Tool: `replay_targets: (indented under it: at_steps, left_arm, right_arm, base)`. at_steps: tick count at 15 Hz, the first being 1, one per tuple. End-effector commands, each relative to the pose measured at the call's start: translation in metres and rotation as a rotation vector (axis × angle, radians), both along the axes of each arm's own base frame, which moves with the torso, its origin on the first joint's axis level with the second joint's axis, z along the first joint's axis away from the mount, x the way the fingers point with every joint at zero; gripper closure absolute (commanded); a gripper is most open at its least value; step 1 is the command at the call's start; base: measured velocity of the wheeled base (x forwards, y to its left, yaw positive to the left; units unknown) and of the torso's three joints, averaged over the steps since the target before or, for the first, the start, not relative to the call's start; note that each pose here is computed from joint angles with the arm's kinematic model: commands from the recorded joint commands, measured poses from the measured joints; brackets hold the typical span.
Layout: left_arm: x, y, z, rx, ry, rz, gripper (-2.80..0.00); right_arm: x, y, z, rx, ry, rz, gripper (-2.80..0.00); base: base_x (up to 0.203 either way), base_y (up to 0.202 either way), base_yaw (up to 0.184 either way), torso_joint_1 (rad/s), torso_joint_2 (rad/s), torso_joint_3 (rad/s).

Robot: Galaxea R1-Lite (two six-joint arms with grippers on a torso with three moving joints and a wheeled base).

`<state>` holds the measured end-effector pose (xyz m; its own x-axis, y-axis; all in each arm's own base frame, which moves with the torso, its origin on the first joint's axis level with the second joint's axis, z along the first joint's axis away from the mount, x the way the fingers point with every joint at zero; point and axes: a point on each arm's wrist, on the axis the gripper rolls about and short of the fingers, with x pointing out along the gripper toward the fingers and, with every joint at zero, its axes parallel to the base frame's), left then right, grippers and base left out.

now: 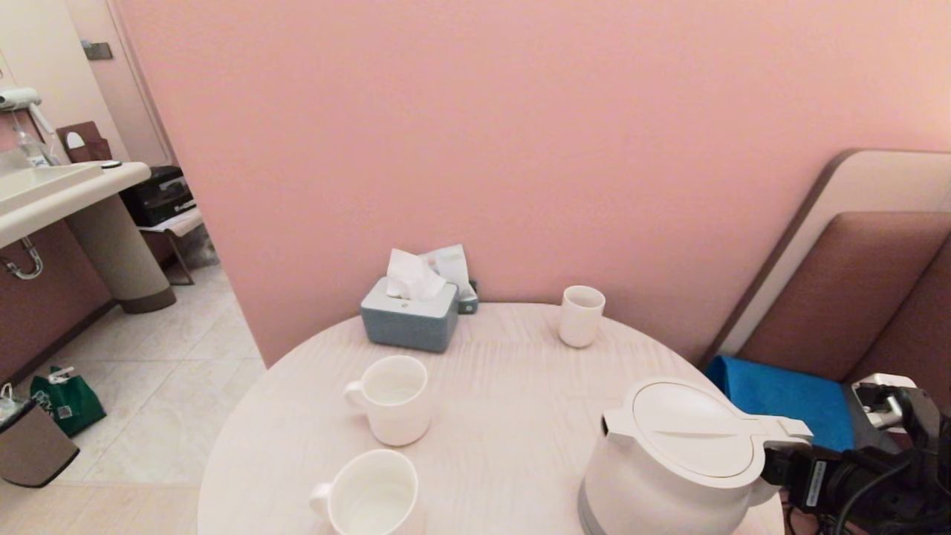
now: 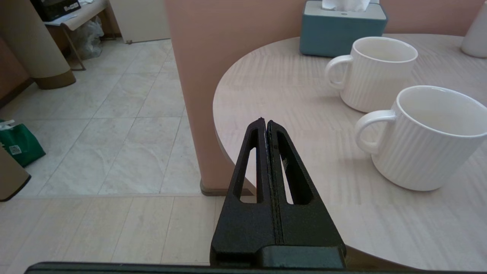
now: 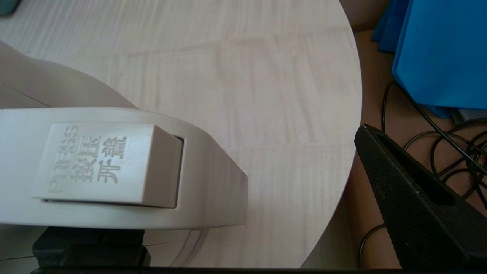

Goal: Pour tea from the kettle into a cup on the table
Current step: Pick up the kettle

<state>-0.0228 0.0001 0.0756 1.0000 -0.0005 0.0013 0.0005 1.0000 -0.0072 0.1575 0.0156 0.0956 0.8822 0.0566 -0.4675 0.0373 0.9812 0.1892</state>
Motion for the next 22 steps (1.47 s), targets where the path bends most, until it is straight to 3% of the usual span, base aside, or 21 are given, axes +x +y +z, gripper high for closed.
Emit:
replay_targets:
  at_steps: [1, 2, 8, 22]
  left_arm:
    - [0.0, 0.0, 0.0, 0.0, 0.0, 0.0, 0.0]
    - [0.0, 0.0, 0.0, 0.0, 0.001, 0.0, 0.0]
    - [0.0, 0.0, 0.0, 0.0, 0.0, 0.0, 0.0]
    - [0.0, 0.0, 0.0, 0.0, 0.0, 0.0, 0.0]
  right_arm:
    - [0.001, 0.0, 0.0, 0.0, 0.001, 0.0, -2.8]
    - [0.001, 0.0, 0.0, 0.001, -0.002, 0.0, 0.0]
    - [0.005, 0.001, 0.012, -0.006, -0.068, 0.005, 0.0]
    - [0.001, 0.002, 0.022, -0.024, -0.117, 0.026, 0.0]
  base:
    - [0.0, 0.0, 0.0, 0.0, 0.0, 0.0]
    - [0.0, 0.0, 0.0, 0.0, 0.0, 0.0]
    - [0.0, 0.0, 0.0, 0.0, 0.0, 0.0]
    - [0.0, 0.0, 0.0, 0.0, 0.0, 0.0]
